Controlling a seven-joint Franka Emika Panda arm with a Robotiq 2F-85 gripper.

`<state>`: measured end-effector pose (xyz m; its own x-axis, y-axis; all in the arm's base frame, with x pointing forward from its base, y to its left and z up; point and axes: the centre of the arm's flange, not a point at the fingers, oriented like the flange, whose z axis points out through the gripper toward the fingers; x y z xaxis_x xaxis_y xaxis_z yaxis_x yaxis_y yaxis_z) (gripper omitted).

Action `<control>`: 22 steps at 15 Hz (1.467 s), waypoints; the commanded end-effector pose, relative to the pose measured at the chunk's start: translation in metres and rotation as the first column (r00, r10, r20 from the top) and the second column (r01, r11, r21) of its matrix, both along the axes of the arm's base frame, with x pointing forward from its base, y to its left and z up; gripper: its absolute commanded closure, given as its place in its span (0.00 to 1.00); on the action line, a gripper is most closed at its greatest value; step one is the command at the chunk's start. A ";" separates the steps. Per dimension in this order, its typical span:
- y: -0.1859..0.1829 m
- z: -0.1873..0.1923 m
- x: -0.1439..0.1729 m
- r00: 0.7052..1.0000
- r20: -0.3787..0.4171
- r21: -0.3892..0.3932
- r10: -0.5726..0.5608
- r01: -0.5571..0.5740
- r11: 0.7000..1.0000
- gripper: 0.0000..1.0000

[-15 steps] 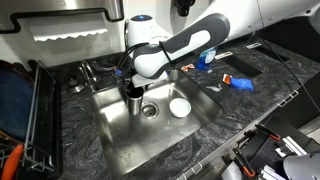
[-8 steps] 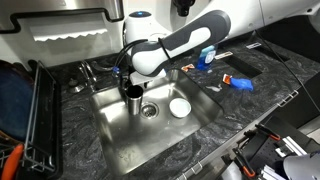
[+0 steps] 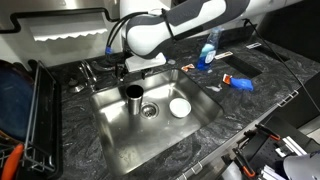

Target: Put the silver cup under the faucet head, open the tap using the faucet handle on the right and then close it

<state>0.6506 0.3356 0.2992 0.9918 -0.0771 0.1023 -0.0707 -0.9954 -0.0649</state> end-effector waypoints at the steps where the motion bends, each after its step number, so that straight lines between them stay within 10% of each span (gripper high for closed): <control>1: 0.001 0.040 -0.009 0.999 -0.026 -0.004 0.043 -0.044 0.999 0.00; 8: 0.008 0.095 -0.048 0.970 -0.153 0.008 0.187 -0.188 0.982 0.00; 22: -0.030 0.169 -0.074 0.990 -0.031 -0.185 0.137 -0.141 0.973 0.00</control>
<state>0.5904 0.3271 0.4710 0.9943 0.0845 0.0647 0.0795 -0.9940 0.0754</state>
